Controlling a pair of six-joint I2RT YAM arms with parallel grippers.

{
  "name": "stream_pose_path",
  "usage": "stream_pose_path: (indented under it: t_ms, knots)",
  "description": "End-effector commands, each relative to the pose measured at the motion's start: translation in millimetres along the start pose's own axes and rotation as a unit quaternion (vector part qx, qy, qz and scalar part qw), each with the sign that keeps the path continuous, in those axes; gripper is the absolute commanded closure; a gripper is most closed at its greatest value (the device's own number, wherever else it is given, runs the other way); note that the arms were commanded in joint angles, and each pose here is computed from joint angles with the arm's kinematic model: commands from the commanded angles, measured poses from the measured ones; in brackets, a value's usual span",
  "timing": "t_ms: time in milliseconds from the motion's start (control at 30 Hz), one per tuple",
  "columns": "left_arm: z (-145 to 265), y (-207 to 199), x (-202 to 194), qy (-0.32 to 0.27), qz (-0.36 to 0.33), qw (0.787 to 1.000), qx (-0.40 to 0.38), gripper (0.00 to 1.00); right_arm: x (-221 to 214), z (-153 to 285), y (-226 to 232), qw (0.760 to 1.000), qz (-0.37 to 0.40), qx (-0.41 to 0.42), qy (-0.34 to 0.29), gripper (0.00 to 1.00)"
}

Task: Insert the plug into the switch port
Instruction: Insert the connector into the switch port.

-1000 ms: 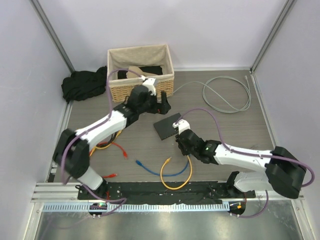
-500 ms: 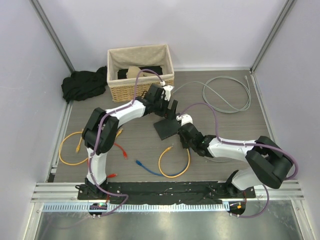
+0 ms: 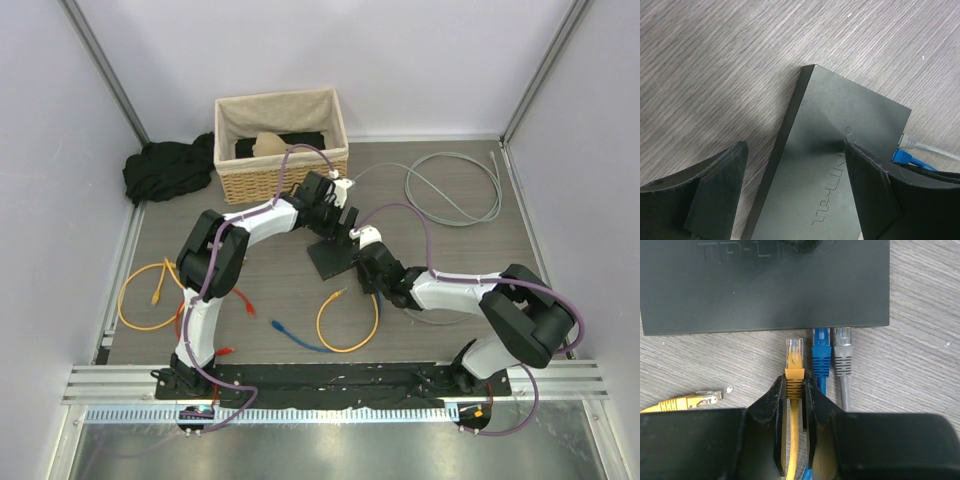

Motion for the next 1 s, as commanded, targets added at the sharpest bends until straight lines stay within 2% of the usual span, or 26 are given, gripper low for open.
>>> stream_pose_path:
  t_ms: [0, 200, 633, 967]
  knots:
    - [-3.7, -1.0, -6.9, 0.024, -0.002, 0.999, -0.025, 0.18, 26.1, -1.7, 2.4, 0.999, -0.01, -0.01, -0.042, 0.99]
    - [-5.6, -4.2, -12.0, 0.033, -0.004, 0.999, -0.043, 0.23, 30.8, -2.1, 3.9, 0.999, -0.008, -0.007, -0.045, 0.99]
    - [-4.1, -1.3, -12.3, 0.038, -0.012, 0.999, -0.031, 0.24, 31.9, -0.5, -0.8, 0.999, -0.019, -0.044, -0.021, 0.99]
    - [-5.2, -6.0, -15.6, 0.042, -0.017, 0.997, -0.059, 0.25, 35.9, -3.7, 0.9, 0.999, 0.013, -0.042, -0.008, 0.99]
Point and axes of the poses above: each gripper's point midway between its finger pads, its own z axis back along the fingers, its own y axis along the line the jaws close on, x = y × z, the point moved 7 cm from there along z, back along the fingers, and after that the axes turned 5 degrees about -z, right-handed, at the moved point
